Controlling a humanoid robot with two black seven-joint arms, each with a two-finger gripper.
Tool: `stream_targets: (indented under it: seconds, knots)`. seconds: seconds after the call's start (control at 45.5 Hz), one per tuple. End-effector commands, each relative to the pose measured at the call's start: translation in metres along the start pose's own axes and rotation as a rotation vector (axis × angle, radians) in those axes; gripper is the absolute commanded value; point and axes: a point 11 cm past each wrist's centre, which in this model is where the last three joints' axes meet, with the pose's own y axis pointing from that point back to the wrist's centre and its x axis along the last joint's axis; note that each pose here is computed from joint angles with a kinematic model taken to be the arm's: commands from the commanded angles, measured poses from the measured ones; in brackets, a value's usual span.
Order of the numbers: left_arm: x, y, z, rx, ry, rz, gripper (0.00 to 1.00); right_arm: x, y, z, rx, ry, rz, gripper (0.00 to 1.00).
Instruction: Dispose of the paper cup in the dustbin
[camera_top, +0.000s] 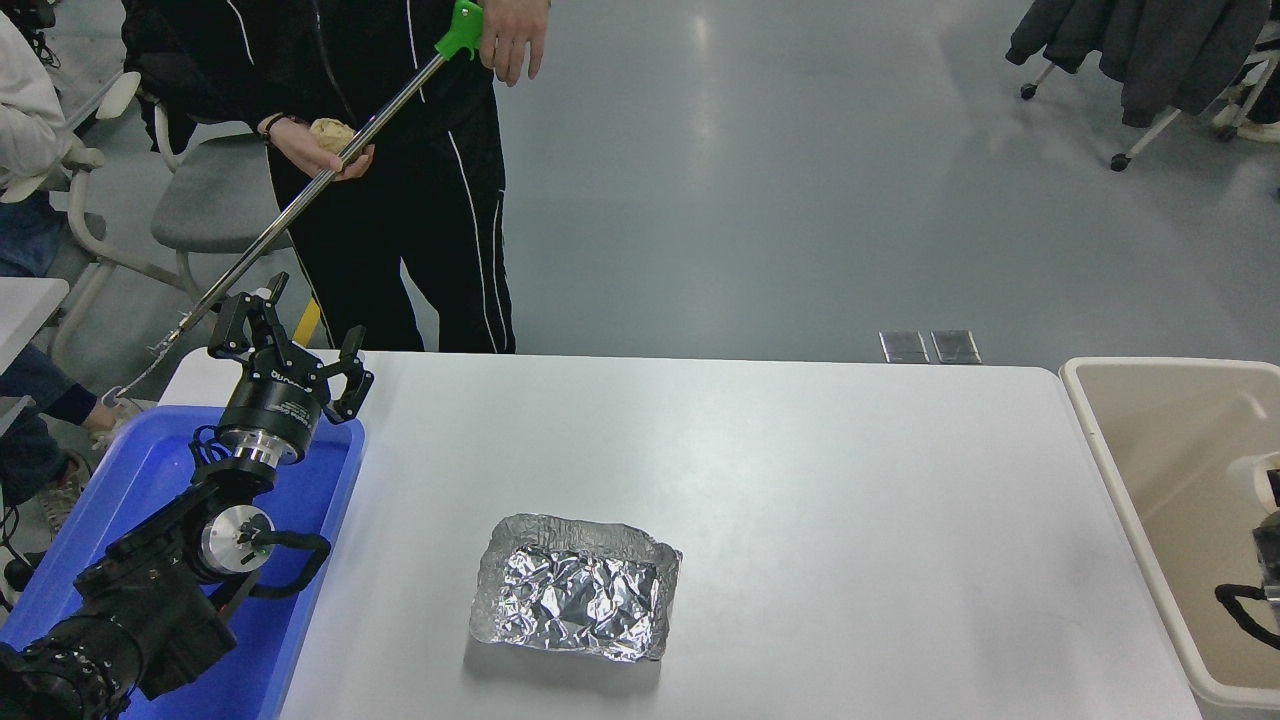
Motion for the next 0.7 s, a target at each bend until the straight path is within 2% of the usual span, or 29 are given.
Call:
stream_targets:
  seconds: [0.0,0.066,0.088,0.154,0.264,0.286,0.374,0.549,0.681]
  knots:
    - [0.000,0.000,0.000,0.000,0.000,0.000,1.00,-0.012,0.002,0.006,-0.009,0.006,-0.016,0.00]
    - [0.000,0.000,0.000,0.000,0.000,0.000,1.00,-0.011,0.002,0.005,-0.007,0.008,-0.013,0.00]
    - [0.000,0.000,0.000,0.000,0.000,0.000,1.00,-0.010,0.002,0.005,-0.007,0.009,-0.008,0.03]
    - [0.000,0.000,0.000,0.000,0.000,0.000,1.00,-0.010,0.002,0.005,-0.006,0.009,-0.008,0.40]
    - [0.000,0.000,0.000,0.000,0.000,0.000,1.00,-0.011,0.002,0.005,-0.005,0.004,-0.016,0.88]
    - [0.000,0.000,0.000,0.000,0.000,0.000,1.00,-0.011,0.002,0.005,-0.007,-0.002,-0.016,0.94]
    - [0.000,0.000,0.000,0.000,0.000,0.000,1.00,-0.016,0.003,0.001,-0.001,-0.016,-0.030,0.99]
    - [0.000,0.000,0.000,0.000,0.000,0.000,1.00,-0.023,0.003,-0.029,0.046,-0.046,-0.067,0.99]
    - [0.000,0.000,0.000,0.000,0.000,0.000,1.00,-0.003,0.001,-0.060,0.096,-0.086,-0.041,0.99]
